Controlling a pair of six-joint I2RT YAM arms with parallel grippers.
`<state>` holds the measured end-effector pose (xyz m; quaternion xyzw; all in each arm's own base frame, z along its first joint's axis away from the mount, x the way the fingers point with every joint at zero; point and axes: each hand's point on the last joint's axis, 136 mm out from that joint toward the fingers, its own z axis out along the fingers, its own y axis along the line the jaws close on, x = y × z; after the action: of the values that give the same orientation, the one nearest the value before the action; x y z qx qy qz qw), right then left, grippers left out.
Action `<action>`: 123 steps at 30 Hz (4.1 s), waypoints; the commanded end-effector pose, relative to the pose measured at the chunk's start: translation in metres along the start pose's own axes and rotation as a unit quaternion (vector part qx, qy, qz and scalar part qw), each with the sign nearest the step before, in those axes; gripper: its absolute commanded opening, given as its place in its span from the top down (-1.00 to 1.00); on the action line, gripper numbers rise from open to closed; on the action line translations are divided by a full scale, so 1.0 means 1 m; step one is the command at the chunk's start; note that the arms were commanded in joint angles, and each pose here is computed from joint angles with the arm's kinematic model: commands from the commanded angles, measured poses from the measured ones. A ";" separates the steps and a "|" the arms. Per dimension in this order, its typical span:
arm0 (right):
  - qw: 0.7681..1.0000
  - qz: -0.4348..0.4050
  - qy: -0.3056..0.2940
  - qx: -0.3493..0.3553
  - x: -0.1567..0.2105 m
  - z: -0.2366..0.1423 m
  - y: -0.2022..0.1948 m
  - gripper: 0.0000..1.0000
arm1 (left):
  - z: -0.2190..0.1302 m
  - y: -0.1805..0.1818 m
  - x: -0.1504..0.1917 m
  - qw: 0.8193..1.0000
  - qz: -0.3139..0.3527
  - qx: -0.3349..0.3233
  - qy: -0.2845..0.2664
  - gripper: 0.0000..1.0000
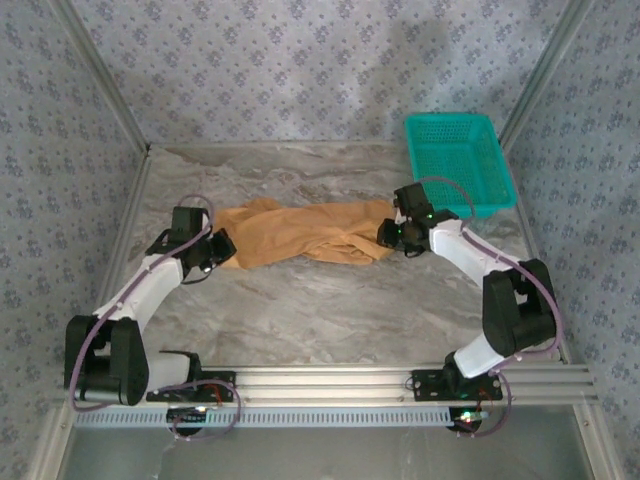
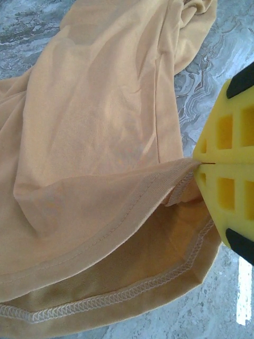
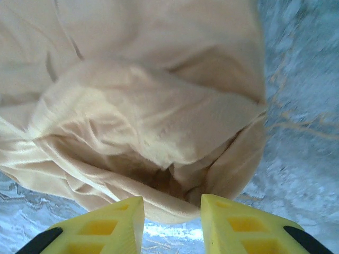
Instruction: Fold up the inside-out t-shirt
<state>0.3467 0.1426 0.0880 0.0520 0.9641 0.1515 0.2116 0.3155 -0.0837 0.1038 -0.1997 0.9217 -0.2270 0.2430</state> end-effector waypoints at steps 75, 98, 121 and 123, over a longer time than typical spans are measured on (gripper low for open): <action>0.860 -0.048 -0.464 -0.206 -0.154 -0.431 0.089 1.00 | -0.344 -0.159 -0.171 0.880 0.125 0.181 -0.420 1.00; 0.999 0.030 -0.032 -0.002 -0.102 -0.050 0.017 -0.04 | -0.030 -0.006 -0.074 0.994 0.041 -0.089 -0.038 -0.14; 0.988 0.041 0.141 0.038 0.104 0.006 -0.015 0.53 | 0.030 0.042 0.102 0.997 -0.033 -0.037 0.065 0.69; 0.991 0.029 0.129 0.037 0.087 -0.003 -0.007 0.89 | 0.024 0.040 0.084 0.997 -0.021 -0.049 0.055 0.99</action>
<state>0.2379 0.1393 0.0275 0.0745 0.9900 0.1147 0.0359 0.2279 -0.1023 0.0193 -0.2220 0.9434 -0.1977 0.1470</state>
